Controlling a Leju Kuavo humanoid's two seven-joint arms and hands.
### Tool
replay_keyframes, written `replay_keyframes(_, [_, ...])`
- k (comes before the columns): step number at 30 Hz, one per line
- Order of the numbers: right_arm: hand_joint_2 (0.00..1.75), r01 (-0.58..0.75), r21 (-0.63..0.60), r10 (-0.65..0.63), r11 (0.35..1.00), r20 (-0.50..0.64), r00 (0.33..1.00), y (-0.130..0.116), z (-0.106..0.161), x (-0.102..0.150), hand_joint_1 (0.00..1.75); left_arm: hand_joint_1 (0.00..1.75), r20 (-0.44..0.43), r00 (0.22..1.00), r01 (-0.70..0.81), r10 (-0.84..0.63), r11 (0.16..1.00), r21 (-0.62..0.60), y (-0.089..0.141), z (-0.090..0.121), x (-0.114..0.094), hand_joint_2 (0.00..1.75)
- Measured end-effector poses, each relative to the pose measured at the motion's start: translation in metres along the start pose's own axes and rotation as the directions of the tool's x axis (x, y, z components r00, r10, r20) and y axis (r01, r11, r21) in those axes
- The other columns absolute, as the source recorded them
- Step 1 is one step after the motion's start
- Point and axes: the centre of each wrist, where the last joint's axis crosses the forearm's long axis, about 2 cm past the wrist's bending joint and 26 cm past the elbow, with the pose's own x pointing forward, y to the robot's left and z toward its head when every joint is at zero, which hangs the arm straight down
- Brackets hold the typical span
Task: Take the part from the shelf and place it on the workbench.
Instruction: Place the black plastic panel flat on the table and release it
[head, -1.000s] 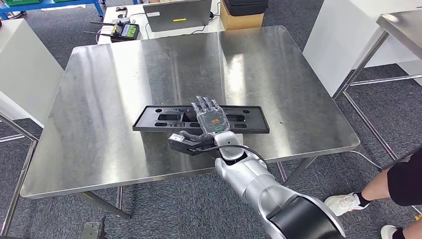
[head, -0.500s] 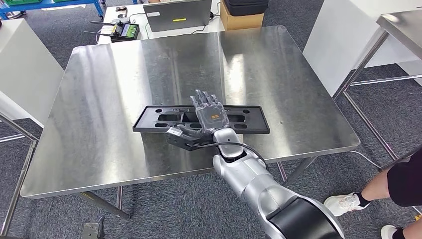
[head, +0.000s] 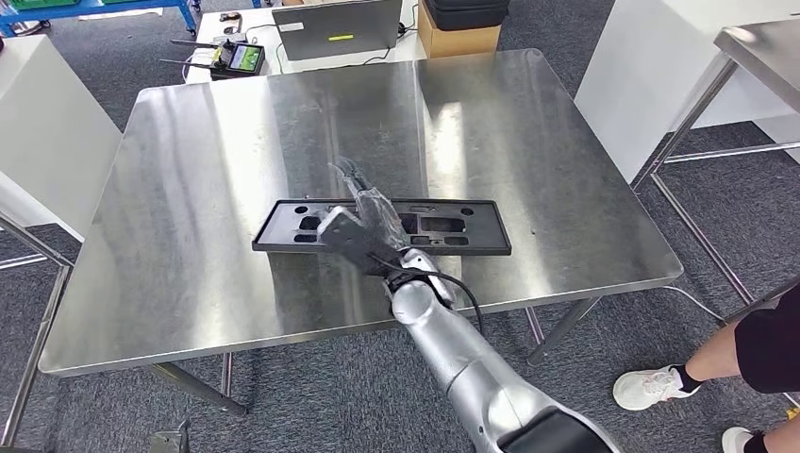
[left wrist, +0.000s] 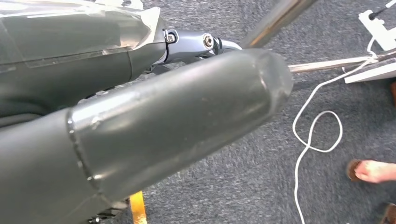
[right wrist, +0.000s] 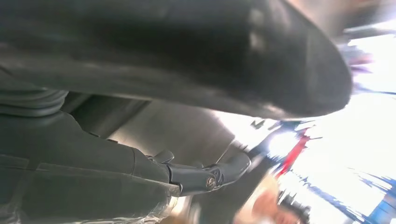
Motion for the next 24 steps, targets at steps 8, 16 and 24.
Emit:
replay_keyframes(8, [0.0, 0.371, -0.007, -0.361, 0.929, 0.211, 0.908, 0.003, 0.016, 0.034, 0.0, 0.0, -0.012, 1.0, 0.0, 0.0, 1.0, 0.026, 0.005, 0.004, -0.005, 0.0])
replay_keyframes(16, [0.0, 0.633, 0.152, -0.641, 0.759, 0.35, 0.683, 0.018, 0.055, 0.062, 0.0, 0.0, -0.023, 1.0, -0.001, 0.002, 0.999, 0.052, 0.012, 0.011, -0.01, 0.0])
replay_keyframes(24, [0.0, 0.68, 0.263, -0.72, 0.684, 0.387, 0.575, 0.023, 0.098, 0.077, 0.0, 0.0, -0.037, 0.999, 0.005, -0.002, 0.996, 0.092, 0.02, 0.019, -0.017, 0.0])
